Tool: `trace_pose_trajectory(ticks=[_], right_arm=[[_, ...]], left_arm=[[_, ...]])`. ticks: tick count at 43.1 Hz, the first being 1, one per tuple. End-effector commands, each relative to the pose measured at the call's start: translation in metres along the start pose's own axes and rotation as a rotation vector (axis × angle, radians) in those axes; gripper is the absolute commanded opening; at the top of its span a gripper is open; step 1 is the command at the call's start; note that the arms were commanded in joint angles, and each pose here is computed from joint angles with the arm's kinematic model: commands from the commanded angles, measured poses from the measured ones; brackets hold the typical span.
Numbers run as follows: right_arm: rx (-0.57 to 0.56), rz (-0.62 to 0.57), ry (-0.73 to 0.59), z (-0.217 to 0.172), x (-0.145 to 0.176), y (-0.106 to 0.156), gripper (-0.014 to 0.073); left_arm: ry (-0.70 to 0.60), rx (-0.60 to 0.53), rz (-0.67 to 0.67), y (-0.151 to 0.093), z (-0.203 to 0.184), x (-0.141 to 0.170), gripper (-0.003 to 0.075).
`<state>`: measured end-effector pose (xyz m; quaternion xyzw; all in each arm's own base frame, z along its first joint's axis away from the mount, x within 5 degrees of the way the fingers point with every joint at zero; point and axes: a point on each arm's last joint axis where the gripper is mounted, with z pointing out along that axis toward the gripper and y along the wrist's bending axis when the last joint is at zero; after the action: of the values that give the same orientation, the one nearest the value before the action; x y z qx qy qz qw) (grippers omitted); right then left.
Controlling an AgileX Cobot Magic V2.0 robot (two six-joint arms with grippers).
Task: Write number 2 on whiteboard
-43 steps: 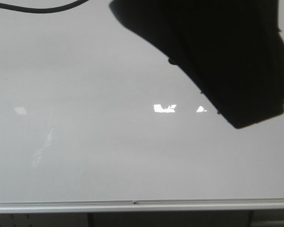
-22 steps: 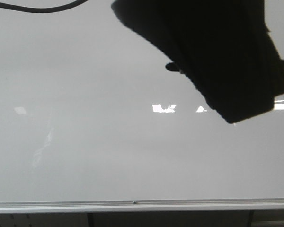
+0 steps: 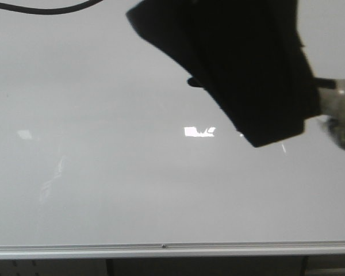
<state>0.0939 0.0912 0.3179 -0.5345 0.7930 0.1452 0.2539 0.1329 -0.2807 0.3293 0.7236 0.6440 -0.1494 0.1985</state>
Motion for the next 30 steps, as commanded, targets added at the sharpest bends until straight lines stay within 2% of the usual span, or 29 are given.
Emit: trace_pose_trajectory(ticks=[1, 8, 12, 21, 30], right_arm=[[0.081, 0.044, -0.03, -0.01, -0.005, -0.006, 0.0535], [0.176, 0.15, 0.009, -0.011, -0.001, -0.015, 0.0529], [0.192, 0.174, 0.01, -0.011, 0.0, -0.016, 0.0529], [0.21, 0.171, -0.022, -0.012, -0.003, -0.018, 0.0529], [0.219, 0.169, -0.037, -0.012, -0.005, -0.019, 0.0529]], left_arm=[[-0.015, -0.117, -0.056, 0.006, -0.024, -0.005, 0.006], [0.082, -0.336, -0.22, 0.026, -0.043, 0.002, 0.006], [0.111, -0.46, -0.367, 0.04, -0.057, 0.012, 0.006], [0.115, -0.615, -0.711, 0.066, -0.091, 0.066, 0.006], [0.047, -0.753, -0.894, 0.065, -0.121, 0.126, 0.006]])
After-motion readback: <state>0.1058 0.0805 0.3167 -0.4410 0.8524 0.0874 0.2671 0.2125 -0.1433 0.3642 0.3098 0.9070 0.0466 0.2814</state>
